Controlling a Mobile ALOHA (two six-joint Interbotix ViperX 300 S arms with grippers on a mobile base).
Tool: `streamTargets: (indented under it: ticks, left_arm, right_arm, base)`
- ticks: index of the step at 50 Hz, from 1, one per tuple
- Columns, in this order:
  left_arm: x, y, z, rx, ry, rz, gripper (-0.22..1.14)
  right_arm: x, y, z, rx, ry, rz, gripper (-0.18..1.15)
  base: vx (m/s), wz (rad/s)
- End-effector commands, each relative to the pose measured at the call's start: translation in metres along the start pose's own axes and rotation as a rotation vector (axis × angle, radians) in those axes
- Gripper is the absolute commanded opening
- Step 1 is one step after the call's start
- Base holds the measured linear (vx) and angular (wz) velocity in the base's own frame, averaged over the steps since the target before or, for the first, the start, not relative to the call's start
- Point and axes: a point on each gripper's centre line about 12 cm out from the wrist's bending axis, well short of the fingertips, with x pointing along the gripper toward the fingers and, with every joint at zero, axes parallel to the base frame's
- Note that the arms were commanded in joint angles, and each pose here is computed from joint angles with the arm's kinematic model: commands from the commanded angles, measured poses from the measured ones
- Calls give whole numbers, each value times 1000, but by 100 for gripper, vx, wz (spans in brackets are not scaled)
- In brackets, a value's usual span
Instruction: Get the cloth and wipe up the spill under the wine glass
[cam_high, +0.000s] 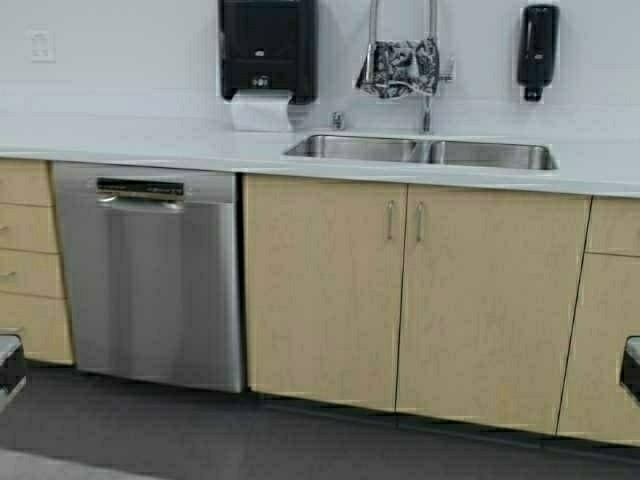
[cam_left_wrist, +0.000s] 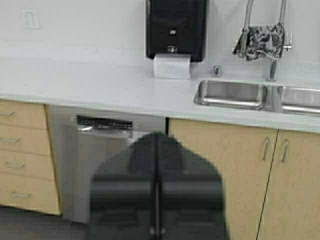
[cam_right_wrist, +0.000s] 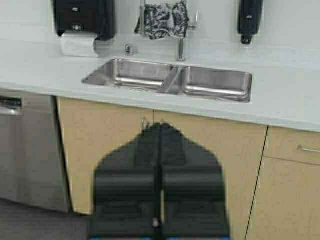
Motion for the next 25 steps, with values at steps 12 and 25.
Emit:
streamTargets:
  ticks: [12,25]
  left_arm:
    - [-1,0,0,-4,-14,1,2]
    - [-10,0,-5,-26,-20,1,3]
  right_arm:
    - [3,0,6,-2,-18,0,5]
    - [6,0,5,6,-15,1,5]
  base:
    - [35,-14]
    - [36,-15]
